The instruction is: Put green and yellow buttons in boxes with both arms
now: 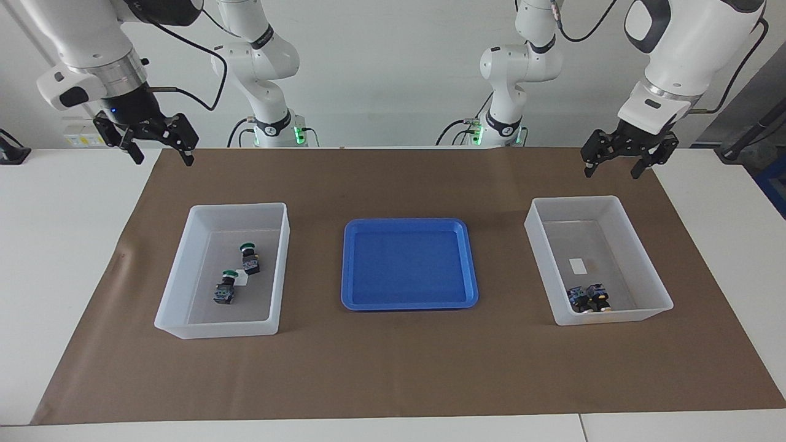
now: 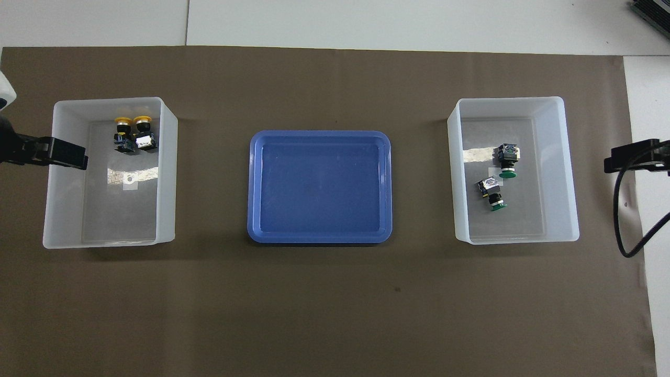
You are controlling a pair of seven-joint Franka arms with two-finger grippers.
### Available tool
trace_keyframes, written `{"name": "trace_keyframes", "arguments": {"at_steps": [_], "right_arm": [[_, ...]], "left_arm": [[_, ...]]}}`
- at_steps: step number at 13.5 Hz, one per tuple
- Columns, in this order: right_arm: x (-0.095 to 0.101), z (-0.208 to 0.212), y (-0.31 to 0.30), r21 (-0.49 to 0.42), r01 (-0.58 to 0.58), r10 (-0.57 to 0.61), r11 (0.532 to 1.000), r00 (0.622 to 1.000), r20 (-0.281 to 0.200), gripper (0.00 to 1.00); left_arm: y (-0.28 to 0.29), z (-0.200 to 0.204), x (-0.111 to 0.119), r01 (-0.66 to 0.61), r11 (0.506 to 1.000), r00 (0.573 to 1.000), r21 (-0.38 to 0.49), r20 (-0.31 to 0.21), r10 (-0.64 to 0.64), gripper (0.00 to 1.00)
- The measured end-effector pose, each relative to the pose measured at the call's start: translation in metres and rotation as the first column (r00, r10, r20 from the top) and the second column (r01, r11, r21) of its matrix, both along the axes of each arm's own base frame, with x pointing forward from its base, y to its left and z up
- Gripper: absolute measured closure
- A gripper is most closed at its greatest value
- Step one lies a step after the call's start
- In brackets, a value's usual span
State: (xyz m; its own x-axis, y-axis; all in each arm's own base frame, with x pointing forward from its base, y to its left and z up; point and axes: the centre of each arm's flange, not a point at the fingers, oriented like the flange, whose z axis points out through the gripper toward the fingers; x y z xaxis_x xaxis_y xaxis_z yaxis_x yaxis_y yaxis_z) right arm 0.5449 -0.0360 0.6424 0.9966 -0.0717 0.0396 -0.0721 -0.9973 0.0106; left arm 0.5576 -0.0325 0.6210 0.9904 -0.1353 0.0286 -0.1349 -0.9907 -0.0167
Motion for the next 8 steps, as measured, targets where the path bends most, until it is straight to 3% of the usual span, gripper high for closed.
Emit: {"name": "trace_keyframes", "arguments": {"at_steps": [8], "right_arm": [[0.000, -0.001, 0.000, 0.000, 0.000, 0.000, 1.000, 1.000, -0.004, 0.00]], "left_arm": [[0.002, 0.003, -0.018, -0.002, 1.000, 0.997, 0.005, -0.080, 0.002, 0.00]]}}
